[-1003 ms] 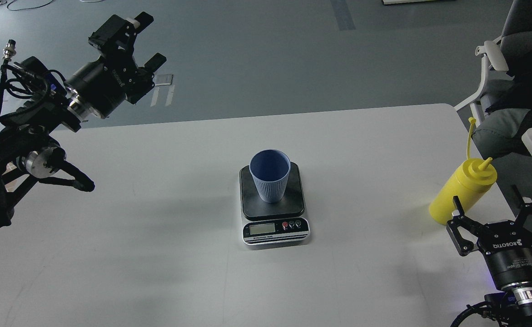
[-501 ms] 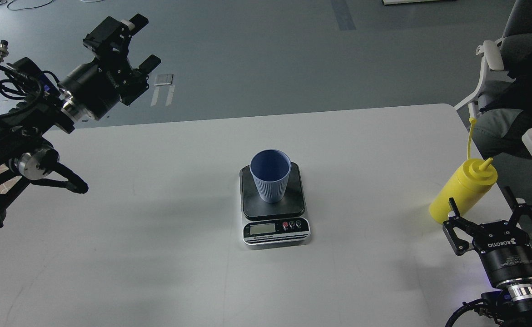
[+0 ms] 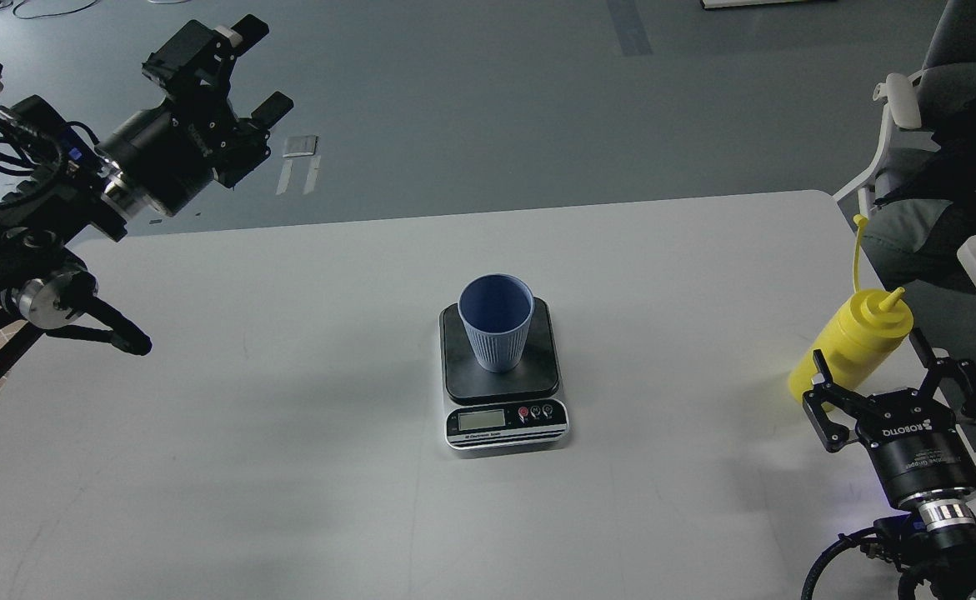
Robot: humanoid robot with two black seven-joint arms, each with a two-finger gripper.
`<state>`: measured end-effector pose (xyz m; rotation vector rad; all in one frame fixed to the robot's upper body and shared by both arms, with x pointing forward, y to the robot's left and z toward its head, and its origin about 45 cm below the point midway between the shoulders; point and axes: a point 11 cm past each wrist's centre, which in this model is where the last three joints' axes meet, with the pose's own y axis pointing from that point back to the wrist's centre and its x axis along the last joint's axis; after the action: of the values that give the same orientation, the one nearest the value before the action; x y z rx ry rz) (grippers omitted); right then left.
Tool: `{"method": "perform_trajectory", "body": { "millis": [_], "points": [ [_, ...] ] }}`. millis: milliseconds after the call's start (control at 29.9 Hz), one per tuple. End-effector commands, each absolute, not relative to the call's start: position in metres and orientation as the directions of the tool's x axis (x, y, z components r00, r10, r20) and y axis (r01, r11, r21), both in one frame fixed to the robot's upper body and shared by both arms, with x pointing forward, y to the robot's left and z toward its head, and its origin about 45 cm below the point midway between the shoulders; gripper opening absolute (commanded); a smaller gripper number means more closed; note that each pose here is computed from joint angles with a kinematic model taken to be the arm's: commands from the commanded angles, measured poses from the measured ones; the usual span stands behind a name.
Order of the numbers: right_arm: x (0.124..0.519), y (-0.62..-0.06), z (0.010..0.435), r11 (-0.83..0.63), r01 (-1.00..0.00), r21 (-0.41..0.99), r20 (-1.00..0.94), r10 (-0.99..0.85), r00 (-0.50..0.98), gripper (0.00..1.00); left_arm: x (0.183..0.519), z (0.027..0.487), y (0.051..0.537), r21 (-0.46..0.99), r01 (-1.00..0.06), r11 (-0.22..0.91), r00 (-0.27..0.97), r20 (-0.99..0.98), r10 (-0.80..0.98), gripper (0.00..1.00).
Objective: Pour seasoning into cup on scale with both arms
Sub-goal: 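Move the right gripper to the yellow bottle and grasp it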
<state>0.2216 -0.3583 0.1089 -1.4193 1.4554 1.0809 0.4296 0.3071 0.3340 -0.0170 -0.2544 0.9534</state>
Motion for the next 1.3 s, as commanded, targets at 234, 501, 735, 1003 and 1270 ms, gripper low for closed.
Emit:
{"method": "perform_trajectory", "body": {
  "millis": [234,501,735,1003,1270],
  "points": [
    [0.229,-0.366,0.093,0.026,-0.997,0.074,-0.955,-0.286,-0.078,1.0,0.428,0.332,0.311,-0.114,-0.808,0.577,0.547,0.214,0.809,0.98],
    [0.251,-0.365,0.105,0.019,-1.0,0.025,-0.958,-0.287,-0.03,1.0,0.427,0.332,0.312,-0.106,-0.806,0.583,0.55,0.23,0.802,0.98],
    [0.258,-0.364,0.103,0.017,-0.999,0.028,-0.958,-0.286,-0.031,1.0,0.426,0.329,0.314,-0.093,-0.804,0.587,0.552,0.251,0.795,0.98],
    [0.265,-0.365,0.098,0.02,-0.999,0.042,-0.957,-0.285,-0.046,0.99,0.425,0.328,0.314,-0.088,-0.805,0.586,0.552,0.252,0.795,0.98],
    [0.265,-0.37,0.101,0.054,-0.998,0.035,-0.912,-0.406,-0.054,0.48,0.423,0.322,0.316,-0.078,-0.808,0.584,0.552,0.245,0.797,0.98]
  ]
}}
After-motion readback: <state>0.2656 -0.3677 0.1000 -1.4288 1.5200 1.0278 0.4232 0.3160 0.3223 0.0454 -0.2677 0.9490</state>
